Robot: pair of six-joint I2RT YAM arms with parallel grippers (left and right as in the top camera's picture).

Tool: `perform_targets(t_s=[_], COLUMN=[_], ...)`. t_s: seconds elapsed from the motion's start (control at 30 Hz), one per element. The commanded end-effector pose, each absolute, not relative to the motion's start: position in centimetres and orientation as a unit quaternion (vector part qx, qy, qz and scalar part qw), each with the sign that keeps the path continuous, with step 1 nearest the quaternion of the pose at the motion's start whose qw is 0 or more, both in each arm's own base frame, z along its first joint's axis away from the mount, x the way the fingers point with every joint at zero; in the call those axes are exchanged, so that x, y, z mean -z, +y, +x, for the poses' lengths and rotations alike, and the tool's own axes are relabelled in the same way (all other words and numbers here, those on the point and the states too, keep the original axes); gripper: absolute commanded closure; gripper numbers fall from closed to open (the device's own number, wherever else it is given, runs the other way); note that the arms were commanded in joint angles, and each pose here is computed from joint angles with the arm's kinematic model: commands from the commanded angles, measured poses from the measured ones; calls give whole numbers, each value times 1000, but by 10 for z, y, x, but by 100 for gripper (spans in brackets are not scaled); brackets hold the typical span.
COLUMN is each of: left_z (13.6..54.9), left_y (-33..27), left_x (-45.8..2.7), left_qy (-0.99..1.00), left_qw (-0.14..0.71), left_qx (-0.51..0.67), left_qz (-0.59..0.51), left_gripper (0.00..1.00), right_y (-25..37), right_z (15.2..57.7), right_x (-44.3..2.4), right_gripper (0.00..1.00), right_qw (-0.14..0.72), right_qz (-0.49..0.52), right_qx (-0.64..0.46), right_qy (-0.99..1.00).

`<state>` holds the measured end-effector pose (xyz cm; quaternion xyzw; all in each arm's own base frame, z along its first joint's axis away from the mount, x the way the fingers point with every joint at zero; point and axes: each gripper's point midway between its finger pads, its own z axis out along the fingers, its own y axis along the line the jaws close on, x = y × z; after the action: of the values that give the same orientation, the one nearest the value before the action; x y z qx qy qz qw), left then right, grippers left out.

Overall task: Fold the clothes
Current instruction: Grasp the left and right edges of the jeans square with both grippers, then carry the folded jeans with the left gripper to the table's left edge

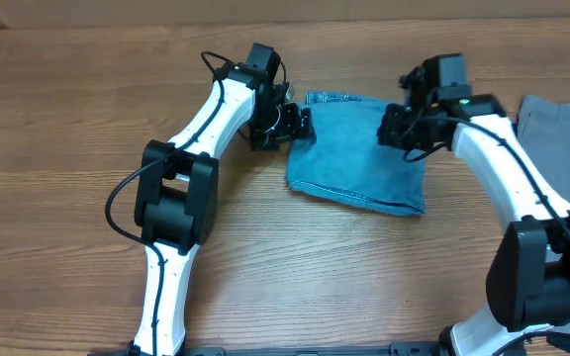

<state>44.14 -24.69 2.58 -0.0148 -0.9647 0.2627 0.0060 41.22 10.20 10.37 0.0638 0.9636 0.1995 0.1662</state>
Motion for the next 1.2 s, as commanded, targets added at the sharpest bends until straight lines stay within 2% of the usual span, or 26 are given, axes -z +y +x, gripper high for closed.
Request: perform_targets(t_s=[0.0, 0.27, 0.5, 0.87, 0.93, 1.03, 1.1, 1.17], left_z=[432, 428, 424, 415, 412, 411, 411, 412], left_y=[-263, -267, -273, -289, -296, -312, -323, -329], left_x=[-29, -27, -27, -21, -23, -32, -42, -49], left_qy=[-950, -952, -952, -958, -955, -941, -925, -915], left_qw=[25, 26, 27, 19, 19, 20, 21, 22], left_qx=[-308, -301, -298, -270, -278, -322, -363, -386], left_qz=[-43, -55, -66, -91, -97, -107, -114, -114], left_gripper=[2, 0, 0, 1, 12, 60, 71, 71], right_y=[98, 114, 145, 153, 153, 153, 153, 153], right_z=[406, 388, 372, 370, 370, 370, 370, 370], right_x=[-76, -20, 38, 44, 44, 44, 44, 44], right_gripper=[96, 96, 96, 96, 96, 96, 96, 96], right_qw=[158, 154, 77, 61, 61, 61, 61, 61], right_qz=[105, 116, 115, 110, 110, 110, 111, 110], right_qx=[-179, -207, -284, -309, -309, -309, -309, -309], right_qy=[965, 959, 949, 943, 943, 943, 943, 943])
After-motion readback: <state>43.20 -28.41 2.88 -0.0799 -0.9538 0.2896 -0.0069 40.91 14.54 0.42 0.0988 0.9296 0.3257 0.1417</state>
